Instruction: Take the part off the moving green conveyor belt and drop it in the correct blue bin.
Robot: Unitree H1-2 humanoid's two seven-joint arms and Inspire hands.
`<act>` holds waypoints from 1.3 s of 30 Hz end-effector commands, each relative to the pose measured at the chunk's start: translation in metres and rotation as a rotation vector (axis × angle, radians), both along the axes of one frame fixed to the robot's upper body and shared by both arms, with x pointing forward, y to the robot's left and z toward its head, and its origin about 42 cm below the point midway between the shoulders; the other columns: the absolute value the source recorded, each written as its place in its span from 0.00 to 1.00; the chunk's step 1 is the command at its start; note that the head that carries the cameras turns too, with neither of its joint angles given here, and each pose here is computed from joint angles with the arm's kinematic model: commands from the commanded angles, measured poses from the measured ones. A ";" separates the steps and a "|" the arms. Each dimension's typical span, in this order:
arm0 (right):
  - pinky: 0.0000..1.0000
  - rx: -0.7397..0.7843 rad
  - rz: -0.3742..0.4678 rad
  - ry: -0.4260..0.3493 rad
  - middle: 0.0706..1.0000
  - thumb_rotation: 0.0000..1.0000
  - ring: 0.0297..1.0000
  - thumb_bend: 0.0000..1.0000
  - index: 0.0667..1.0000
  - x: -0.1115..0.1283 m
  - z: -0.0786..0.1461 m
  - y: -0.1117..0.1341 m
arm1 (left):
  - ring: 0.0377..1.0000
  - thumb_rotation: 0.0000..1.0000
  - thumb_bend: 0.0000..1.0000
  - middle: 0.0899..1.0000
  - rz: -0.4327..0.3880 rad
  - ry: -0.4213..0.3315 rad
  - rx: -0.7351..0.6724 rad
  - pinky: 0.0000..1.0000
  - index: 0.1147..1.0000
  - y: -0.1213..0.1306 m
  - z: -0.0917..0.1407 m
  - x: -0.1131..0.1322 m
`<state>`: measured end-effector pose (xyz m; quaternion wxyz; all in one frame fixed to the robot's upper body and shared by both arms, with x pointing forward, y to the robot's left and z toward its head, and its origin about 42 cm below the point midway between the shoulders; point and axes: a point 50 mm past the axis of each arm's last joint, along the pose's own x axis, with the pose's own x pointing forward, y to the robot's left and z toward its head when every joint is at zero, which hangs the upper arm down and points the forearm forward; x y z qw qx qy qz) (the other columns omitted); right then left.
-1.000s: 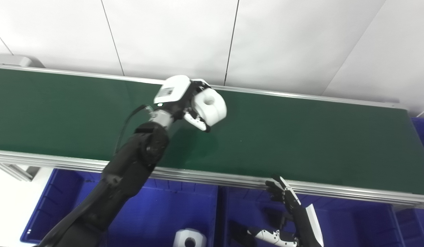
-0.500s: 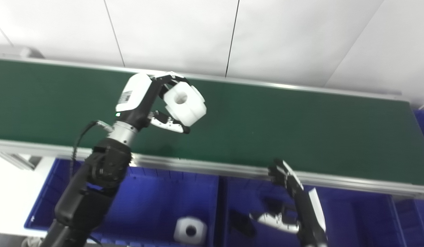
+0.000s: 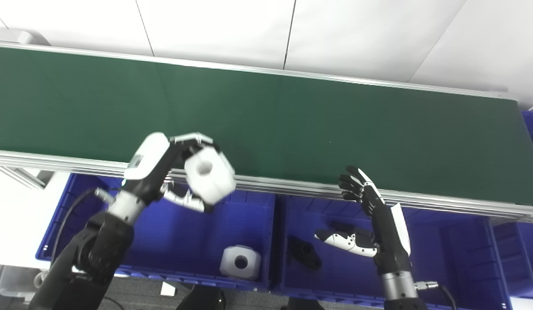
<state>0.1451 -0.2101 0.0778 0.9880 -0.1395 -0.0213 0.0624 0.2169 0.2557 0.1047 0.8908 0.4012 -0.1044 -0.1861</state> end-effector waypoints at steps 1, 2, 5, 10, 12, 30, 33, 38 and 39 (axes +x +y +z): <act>0.73 0.014 0.001 -0.060 0.81 0.24 0.78 0.88 0.87 0.000 0.012 0.003 | 0.41 0.00 0.50 0.47 -0.035 -0.038 0.000 0.45 0.42 0.007 0.009 -0.001; 0.73 0.017 0.002 -0.061 0.81 0.23 0.78 0.88 0.87 0.000 0.012 0.003 | 0.41 0.00 0.50 0.47 -0.039 -0.019 0.008 0.46 0.42 0.009 0.007 -0.005; 0.73 0.015 0.006 -0.054 0.80 0.24 0.79 0.88 0.87 -0.003 0.011 0.002 | 0.41 0.00 0.50 0.47 -0.066 0.062 0.031 0.47 0.42 0.013 -0.002 -0.017; 0.74 0.008 0.006 -0.045 0.80 0.25 0.79 0.88 0.88 -0.005 0.009 0.001 | 0.42 0.00 0.50 0.47 -0.112 0.118 0.022 0.49 0.42 0.014 -0.017 -0.024; 0.74 0.006 0.007 -0.046 0.80 0.25 0.79 0.88 0.88 -0.005 0.009 0.000 | 0.41 0.00 0.50 0.47 -0.113 0.142 0.039 0.48 0.43 0.014 -0.025 -0.023; 0.74 -0.002 0.011 -0.035 0.81 0.26 0.79 0.87 0.88 -0.007 0.009 -0.002 | 0.36 0.00 0.49 0.42 -0.074 0.352 0.238 0.39 0.49 -0.003 -0.048 -0.003; 0.73 -0.006 0.008 -0.035 0.81 0.26 0.78 0.88 0.88 -0.007 0.009 -0.002 | 0.35 0.00 0.49 0.42 -0.080 0.381 0.288 0.36 0.51 -0.006 -0.050 0.002; 0.73 -0.030 0.027 -0.032 0.82 0.27 0.79 0.87 0.88 -0.010 0.011 -0.001 | 0.55 0.05 0.50 0.60 -0.047 0.436 0.395 0.49 0.46 -0.007 -0.055 0.007; 0.73 -0.035 0.032 -0.032 0.82 0.27 0.79 0.88 0.89 -0.011 0.011 -0.001 | 0.59 0.23 0.63 0.65 -0.042 0.455 0.425 0.51 0.70 -0.006 -0.054 0.007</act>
